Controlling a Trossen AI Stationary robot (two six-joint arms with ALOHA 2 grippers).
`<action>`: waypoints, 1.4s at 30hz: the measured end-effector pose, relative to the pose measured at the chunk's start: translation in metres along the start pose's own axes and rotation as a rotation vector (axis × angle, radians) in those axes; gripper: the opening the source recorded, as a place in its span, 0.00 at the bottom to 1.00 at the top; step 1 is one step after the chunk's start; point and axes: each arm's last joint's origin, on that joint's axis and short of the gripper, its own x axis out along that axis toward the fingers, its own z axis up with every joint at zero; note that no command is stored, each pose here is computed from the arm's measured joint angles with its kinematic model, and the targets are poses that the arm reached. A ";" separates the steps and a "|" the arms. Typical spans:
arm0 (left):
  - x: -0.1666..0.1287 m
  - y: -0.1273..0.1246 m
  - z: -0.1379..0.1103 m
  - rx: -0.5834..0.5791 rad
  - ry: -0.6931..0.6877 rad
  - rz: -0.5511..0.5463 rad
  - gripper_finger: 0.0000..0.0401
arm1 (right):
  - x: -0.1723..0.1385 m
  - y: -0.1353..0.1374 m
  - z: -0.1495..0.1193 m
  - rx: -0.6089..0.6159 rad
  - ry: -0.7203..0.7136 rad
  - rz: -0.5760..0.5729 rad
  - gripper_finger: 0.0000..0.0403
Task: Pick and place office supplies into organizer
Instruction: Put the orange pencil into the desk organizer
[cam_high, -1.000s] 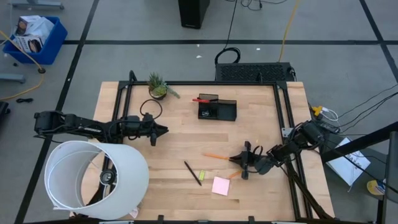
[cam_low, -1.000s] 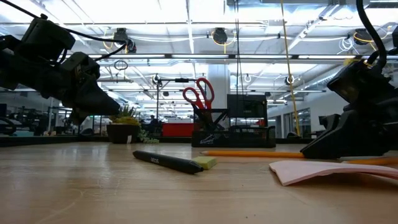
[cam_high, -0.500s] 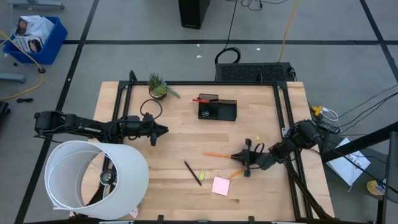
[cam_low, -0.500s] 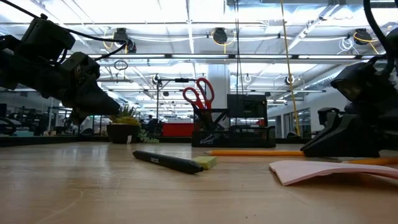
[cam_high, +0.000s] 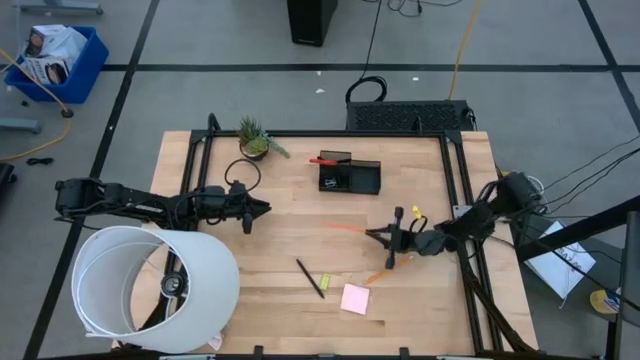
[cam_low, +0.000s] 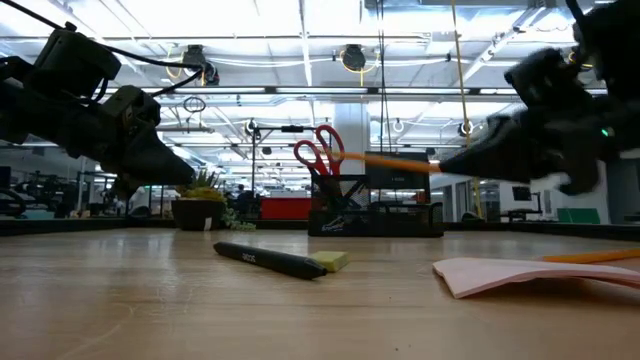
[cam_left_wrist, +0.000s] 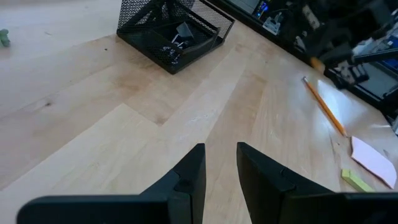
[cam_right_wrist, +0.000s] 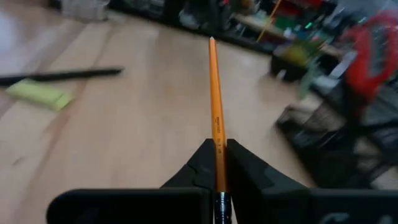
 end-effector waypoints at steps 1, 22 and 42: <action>0.000 0.000 0.000 0.000 0.000 0.000 0.23 | 0.001 -0.004 0.004 -0.014 -0.007 -0.016 0.05; 0.000 0.000 0.000 0.002 0.004 0.001 0.23 | 0.015 -0.080 0.105 -0.203 0.056 -0.317 0.05; 0.000 0.000 0.000 0.008 0.003 0.001 0.23 | 0.029 -0.145 0.134 -0.099 0.365 -0.299 0.05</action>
